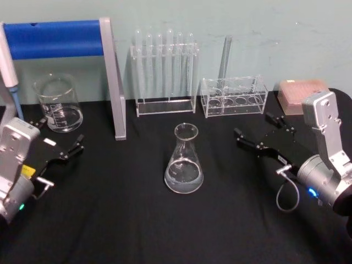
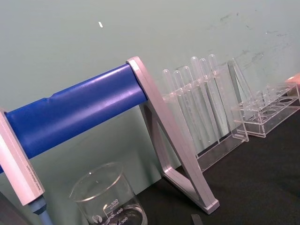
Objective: Grasp the erlenmeyer flask with one hand, shake it three times, then place it back.
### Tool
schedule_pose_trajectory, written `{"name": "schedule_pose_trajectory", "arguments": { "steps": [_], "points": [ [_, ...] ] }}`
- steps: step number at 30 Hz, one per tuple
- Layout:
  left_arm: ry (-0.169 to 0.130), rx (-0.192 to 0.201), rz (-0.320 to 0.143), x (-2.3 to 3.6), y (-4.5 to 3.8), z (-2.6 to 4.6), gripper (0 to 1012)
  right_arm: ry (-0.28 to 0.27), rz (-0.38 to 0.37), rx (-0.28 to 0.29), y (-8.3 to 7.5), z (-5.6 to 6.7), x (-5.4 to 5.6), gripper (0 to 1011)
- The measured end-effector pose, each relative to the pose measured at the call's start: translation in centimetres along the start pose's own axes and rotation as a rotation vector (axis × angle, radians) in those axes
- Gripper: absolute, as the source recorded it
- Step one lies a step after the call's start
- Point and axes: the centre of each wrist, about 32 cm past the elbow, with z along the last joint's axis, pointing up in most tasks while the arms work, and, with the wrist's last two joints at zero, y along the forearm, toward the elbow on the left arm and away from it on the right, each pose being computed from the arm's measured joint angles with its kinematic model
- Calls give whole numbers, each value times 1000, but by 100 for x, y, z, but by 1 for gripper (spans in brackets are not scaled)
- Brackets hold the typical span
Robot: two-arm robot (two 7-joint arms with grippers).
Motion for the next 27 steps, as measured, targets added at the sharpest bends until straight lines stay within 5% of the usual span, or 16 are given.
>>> {"name": "schedule_pose_trajectory", "arguments": {
  "steps": [12, 27],
  "points": [
    [0, 0, 0, 0, 0, 0, 1001, -109, -88, 3, 81, -35, -36, 1003],
    [0, 0, 0, 0, 0, 0, 1001, -120, -91, 1, 83, -41, -44, 1003]
  ]
}}
